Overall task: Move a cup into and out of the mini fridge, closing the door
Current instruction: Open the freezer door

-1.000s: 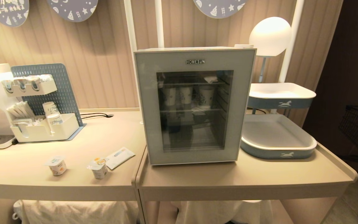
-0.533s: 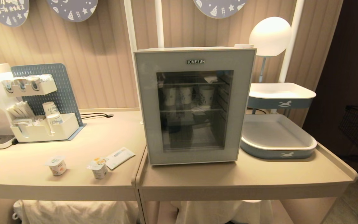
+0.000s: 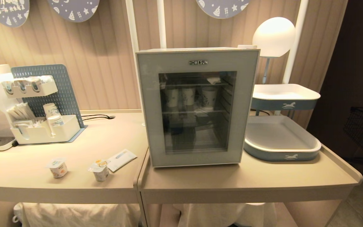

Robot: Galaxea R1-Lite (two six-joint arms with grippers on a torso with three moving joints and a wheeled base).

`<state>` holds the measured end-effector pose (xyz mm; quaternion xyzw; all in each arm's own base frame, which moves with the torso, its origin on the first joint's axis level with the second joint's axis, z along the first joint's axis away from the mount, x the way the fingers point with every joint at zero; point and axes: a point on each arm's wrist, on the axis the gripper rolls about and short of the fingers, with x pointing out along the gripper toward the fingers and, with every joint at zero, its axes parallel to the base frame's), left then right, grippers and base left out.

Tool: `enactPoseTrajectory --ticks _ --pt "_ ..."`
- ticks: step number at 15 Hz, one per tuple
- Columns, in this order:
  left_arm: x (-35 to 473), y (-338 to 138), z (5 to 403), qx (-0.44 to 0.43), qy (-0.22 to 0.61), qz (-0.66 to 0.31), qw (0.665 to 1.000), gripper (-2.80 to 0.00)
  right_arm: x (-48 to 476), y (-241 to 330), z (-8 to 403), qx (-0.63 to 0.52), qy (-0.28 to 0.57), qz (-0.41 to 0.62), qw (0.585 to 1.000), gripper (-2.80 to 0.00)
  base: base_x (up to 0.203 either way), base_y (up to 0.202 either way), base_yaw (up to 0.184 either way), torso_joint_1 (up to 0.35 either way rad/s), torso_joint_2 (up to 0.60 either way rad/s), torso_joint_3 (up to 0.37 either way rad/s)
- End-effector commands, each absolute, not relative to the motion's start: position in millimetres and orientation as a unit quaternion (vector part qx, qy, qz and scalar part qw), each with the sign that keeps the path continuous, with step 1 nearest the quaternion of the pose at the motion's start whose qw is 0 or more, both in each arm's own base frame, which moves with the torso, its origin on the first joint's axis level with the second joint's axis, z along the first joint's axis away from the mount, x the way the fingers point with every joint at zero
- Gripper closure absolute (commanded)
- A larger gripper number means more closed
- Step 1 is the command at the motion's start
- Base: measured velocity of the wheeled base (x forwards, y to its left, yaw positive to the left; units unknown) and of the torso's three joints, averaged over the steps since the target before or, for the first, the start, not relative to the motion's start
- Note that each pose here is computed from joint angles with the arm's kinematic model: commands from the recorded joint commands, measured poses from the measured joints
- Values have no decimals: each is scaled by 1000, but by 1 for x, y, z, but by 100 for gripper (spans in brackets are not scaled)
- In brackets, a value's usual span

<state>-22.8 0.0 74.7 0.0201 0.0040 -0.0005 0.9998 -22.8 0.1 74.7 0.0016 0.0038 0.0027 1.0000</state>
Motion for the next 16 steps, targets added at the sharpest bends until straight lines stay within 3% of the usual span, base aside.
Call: enactPoseTrajectory --ticks 1,8,10,13,14,16 --pt "-23 0 74 16 4 0 1000 0 -23 0 75 2 5 3 1000 0 0 0 0 0 0 0" --pt "-26 0 87 19 -10 1 1000 0 -23 0 75 1 3 3 1000 0 0 0 0 0 0 0" --pt "-43 0 133 12 -42 2 999 0 -23 0 75 1 3 3 1000 0 0 0 0 0 0 0" --pt "-84 1 238 -9 -94 -7 995 0 -23 0 75 1 3 3 1000 0 0 0 0 0 0 0" --pt "-76 1 269 -21 -73 -11 997 -280 -23 0 75 1 3 3 1000 0 0 0 0 0 0 0" --pt "-15 0 308 -56 26 -21 998 -280 -23 0 75 1 3 3 1000 0 0 0 0 0 0 0"
